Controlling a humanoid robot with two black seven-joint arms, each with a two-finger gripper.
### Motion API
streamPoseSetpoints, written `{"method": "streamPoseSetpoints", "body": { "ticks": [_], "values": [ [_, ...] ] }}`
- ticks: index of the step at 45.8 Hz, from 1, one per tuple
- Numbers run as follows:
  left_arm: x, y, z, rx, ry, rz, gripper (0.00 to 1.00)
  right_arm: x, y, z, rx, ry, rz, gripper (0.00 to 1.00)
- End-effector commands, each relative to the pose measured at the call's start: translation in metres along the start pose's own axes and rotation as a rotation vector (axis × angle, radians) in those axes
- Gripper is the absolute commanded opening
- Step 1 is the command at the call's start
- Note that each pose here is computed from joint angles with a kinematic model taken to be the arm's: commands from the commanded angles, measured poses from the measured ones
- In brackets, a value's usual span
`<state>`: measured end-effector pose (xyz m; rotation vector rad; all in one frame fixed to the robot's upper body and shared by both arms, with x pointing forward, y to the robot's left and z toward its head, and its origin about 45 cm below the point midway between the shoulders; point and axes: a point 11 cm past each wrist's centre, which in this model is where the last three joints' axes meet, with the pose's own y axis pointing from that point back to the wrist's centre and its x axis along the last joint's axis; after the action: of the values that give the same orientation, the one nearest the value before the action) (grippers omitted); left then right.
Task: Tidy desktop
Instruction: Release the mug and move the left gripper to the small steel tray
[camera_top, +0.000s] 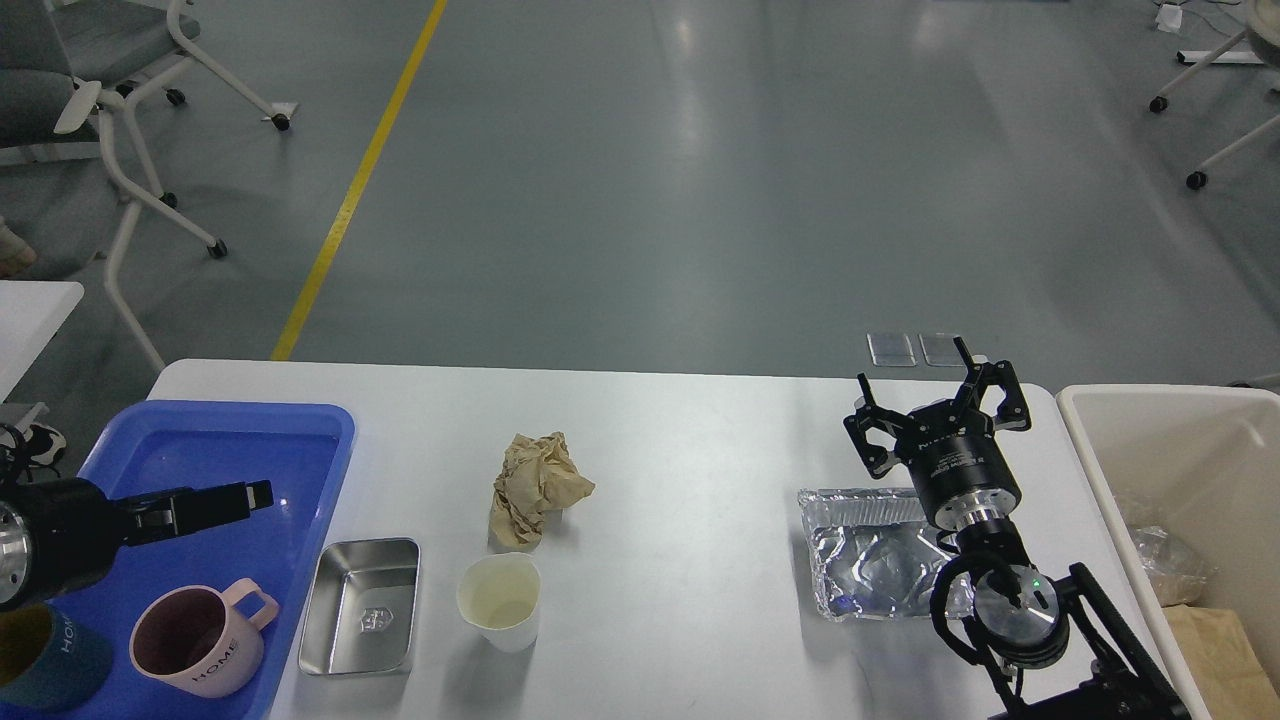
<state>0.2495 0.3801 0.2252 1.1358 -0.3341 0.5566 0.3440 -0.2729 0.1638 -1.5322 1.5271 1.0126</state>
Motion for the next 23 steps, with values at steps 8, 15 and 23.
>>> {"method": "streamPoseSetpoints", "body": {
  "ticks": [8, 15, 23],
  "values": [
    [-0.008, -0.047, 0.004, -0.026, 0.049, -0.033, 0.96, 0.003, 0.002, -0.001, 0.000, 0.001, 0.006, 1.00],
    [-0.012, -0.065, -0.004, -0.003, 0.059, -0.047, 0.95, 0.002, 0.001, 0.000, 0.001, 0.000, 0.003, 1.00],
    [-0.026, -0.084, -0.001, -0.005, 0.052, -0.090, 0.93, 0.003, 0.002, -0.001, 0.002, 0.001, 0.005, 1.00]
  ]
}}
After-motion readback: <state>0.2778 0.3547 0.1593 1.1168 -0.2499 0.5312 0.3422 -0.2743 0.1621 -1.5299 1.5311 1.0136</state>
